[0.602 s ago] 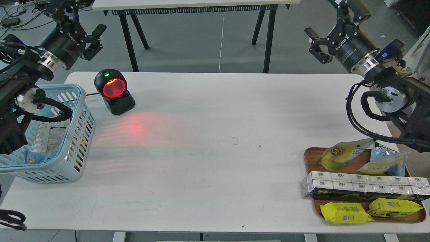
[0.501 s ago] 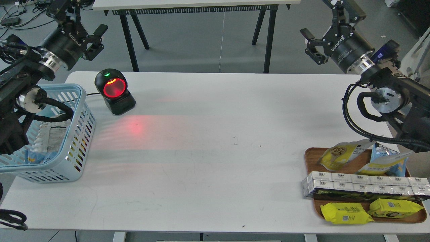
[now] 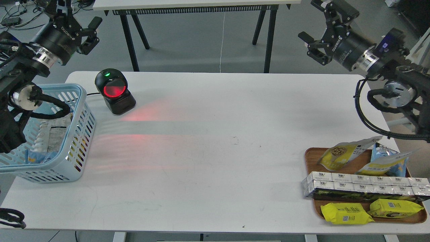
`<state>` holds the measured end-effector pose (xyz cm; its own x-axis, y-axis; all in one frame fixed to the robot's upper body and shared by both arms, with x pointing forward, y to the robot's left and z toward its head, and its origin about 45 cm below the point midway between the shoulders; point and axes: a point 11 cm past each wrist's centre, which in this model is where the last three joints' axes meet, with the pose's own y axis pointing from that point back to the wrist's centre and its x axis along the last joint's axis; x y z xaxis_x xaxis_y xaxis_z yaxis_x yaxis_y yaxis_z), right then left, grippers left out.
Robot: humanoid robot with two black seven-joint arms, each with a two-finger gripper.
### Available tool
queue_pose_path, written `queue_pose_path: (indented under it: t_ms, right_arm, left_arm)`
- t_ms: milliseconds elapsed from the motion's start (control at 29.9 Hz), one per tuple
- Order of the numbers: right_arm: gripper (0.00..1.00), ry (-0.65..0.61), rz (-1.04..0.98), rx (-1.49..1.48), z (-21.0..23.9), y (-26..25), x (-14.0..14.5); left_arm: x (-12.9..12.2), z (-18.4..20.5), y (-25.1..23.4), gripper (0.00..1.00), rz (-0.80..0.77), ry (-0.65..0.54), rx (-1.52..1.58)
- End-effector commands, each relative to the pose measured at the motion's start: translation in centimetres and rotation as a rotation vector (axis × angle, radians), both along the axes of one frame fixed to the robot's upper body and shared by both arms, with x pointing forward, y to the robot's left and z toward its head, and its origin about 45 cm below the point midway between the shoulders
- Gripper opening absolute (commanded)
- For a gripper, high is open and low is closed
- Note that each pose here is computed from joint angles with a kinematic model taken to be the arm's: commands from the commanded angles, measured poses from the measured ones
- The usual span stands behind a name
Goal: Scan snack and place in basket
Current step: 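Raise the right arm and move the right gripper toward the snack tray, then lower the right gripper onto the yellow snack bag on the tray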
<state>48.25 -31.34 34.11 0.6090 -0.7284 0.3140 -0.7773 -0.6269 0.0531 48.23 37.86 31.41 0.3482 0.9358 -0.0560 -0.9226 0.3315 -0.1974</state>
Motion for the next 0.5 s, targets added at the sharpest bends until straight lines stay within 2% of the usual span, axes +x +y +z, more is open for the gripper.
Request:
queue_pose_path:
  t_ms: [0, 67, 267, 468]
  right_arm:
    - [0.97, -0.09, 0.103, -0.352, 2.7, -0.3, -0.7]
    - [0.97, -0.129, 0.16, -0.512, 3.5, -0.7, -1.7]
    - [0.97, -0.283, 0.497, -0.998, 2.3, 3.3, -6.3]
    - [0.97, -0.463, 0.693, -1.521, 1.3, 2.4, -9.0]
  left_arm:
    - [0.0, 0.6, 0.3, 1.0, 0.008, -0.017, -0.013]
    - [0.2, 1.0, 0.0, 1.0, 0.001, -0.024, -0.014]
    - [0.4, 1.2, -0.5, 1.0, -0.009, -0.029, -0.019]
    - [0.3, 1.0, -0.5, 1.0, -0.009, -0.026, -0.017]
